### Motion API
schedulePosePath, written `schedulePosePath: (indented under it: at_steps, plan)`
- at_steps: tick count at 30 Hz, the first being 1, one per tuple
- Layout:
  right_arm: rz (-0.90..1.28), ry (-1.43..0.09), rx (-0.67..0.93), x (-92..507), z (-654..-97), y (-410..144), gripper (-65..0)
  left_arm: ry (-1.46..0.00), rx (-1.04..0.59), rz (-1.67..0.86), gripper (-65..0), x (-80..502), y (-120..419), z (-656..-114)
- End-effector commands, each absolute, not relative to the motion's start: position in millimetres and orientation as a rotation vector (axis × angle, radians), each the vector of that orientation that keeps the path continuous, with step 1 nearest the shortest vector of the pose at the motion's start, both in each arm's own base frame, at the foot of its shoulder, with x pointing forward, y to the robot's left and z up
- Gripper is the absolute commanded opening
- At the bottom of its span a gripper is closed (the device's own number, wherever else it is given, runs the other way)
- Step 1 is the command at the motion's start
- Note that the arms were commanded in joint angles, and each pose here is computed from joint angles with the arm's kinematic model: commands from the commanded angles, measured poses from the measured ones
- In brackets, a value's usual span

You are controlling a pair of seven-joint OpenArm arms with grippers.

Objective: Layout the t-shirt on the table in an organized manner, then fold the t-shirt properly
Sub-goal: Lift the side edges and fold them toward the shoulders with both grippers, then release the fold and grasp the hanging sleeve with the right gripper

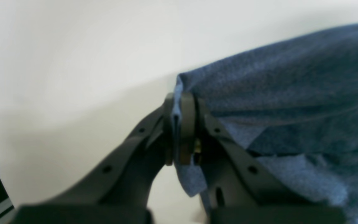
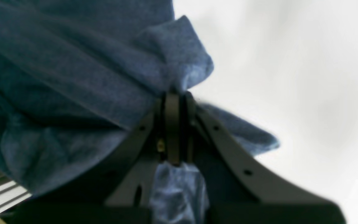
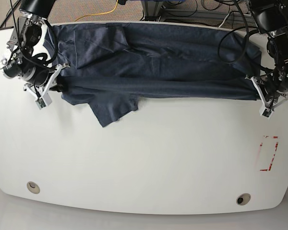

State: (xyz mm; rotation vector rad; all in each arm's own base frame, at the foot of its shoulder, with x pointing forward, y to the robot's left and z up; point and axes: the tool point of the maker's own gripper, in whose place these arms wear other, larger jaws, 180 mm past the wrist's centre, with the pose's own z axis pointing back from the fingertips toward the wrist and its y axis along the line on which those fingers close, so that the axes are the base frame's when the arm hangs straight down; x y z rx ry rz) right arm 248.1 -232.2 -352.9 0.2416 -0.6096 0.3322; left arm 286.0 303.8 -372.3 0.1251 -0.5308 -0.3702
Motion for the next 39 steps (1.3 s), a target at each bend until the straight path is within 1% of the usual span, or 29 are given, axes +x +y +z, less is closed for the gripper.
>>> schedulePosePath:
  at_steps: [1,10,12,14,18,19,21,22,23,24,25,26,27,29,34,39]
  plan:
    - [0.336,-0.608,0.229,243.3,-351.4,-235.6,-65.0,-0.553,0.147,-0.378,-65.0,289.4,308.9,-363.9]
    - [0.317,-0.538,0.251,215.9,-370.8,-230.5,-64.8,-0.489,0.150,-0.417,-65.0,271.7,309.6,-377.1]
    - [0.316,-0.533,0.250,214.1,-371.9,-230.7,-63.4,-0.471,0.150,-0.438,-65.0,268.2,307.5,-380.6]
    - [0.315,-0.526,0.253,211.2,-373.7,-230.2,-59.5,-0.452,0.148,-0.460,-65.0,264.5,305.3,-384.2]
    - [0.314,-0.523,0.253,210.0,-374.4,-230.2,-42.8,-0.431,0.145,-0.480,-64.4,259.3,302.4,-389.2]
    - [0.314,-0.523,0.253,210.0,-374.4,-230.2,-38.2,-0.426,0.143,-0.481,-61.4,257.5,302.4,-390.4]
    - [0.315,-0.524,0.252,210.2,-374.0,-230.1,-28.2,-0.427,0.144,-0.482,-53.1,257.3,302.1,-390.0]
    - [0.316,-0.524,0.251,210.4,-373.5,-230.8,-24.7,-0.427,0.144,-0.482,-49.6,257.3,302.1,-390.0]
    - [0.317,-0.525,0.255,210.1,-373.2,-230.4,-19.8,-0.429,0.146,-0.481,-44.0,257.6,302.4,-389.4]
    - [0.318,-0.527,0.255,210.4,-372.5,-230.5,-16.3,-0.431,0.147,-0.481,-39.4,257.8,302.7,-388.8]
    - [0.319,-0.529,0.253,210.8,-371.6,-230.8,-14.7,-0.431,0.147,-0.481,-37.6,257.8,302.7,-388.8]
    - [0.321,-0.547,0.239,213.1,-366.0,-233.1,-11.9,-0.431,0.147,-0.481,-33.1,257.8,302.7,-388.8]
    - [0.322,-0.569,0.219,215.4,-358.2,-236.6,-10.6,-0.433,0.148,-0.479,-30.1,258.4,303.2,-388.2]
    - [0.323,-0.606,0.185,218.9,-345.2,-241.7,-10.3,-0.439,0.150,-0.478,-28.3,260.4,303.5,-386.4]
    - [0.344,-0.654,0.141,227.7,-325.3,-243.9,-9.8,-0.471,0.171,-0.470,-28.3,265.1,307.4,-375.4]
    - [0.321,-0.717,0.185,251.9,-317.8,-237.7,-10.1,-0.514,0.196,-0.487,-28.3,272.0,304.8,-360.4]
